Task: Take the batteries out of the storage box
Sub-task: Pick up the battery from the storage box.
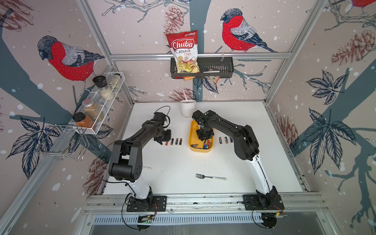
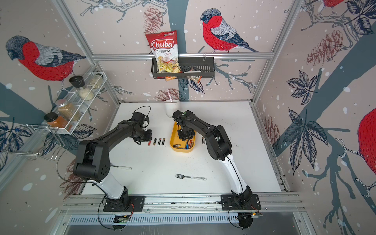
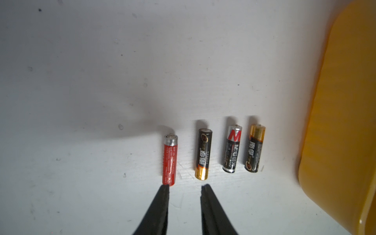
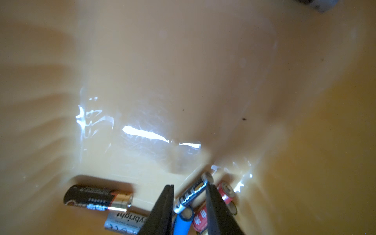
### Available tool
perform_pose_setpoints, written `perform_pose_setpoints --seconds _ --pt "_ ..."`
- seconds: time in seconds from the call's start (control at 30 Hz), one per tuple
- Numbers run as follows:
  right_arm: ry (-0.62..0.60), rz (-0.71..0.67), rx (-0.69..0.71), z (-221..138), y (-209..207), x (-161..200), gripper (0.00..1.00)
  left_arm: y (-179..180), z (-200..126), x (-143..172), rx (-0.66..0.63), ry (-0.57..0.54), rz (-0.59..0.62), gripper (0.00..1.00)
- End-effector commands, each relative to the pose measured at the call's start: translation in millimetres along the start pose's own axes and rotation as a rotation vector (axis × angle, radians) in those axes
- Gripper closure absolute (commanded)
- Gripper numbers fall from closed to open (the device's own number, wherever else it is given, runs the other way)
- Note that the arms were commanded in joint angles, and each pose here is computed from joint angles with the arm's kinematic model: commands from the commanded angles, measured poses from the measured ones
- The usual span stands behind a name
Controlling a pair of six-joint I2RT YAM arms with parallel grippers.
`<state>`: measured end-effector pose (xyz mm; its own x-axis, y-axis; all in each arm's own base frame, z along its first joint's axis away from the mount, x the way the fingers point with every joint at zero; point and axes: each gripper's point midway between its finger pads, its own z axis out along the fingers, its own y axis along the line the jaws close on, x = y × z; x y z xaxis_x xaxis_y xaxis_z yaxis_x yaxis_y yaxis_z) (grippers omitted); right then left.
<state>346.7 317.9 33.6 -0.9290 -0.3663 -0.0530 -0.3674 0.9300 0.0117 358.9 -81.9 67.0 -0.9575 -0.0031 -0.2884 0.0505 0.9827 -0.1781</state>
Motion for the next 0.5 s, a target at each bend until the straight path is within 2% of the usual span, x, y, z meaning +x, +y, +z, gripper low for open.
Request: perform_pose_setpoints --seconds 0.0,0.23,0.47 --pt "0.026 0.013 0.023 3.3 -5.1 7.8 0.66 -2.9 -1.5 -2.0 0.012 -0.005 -0.001 0.69" --pt "0.046 0.006 -0.002 10.7 -1.0 12.1 0.68 -3.0 -0.7 -2.1 0.011 -0.002 0.001 0.69" --pt "0.042 0.002 -0.035 11.8 4.7 9.6 0.76 -2.2 -1.4 -1.0 0.006 0.0 0.002 0.69"
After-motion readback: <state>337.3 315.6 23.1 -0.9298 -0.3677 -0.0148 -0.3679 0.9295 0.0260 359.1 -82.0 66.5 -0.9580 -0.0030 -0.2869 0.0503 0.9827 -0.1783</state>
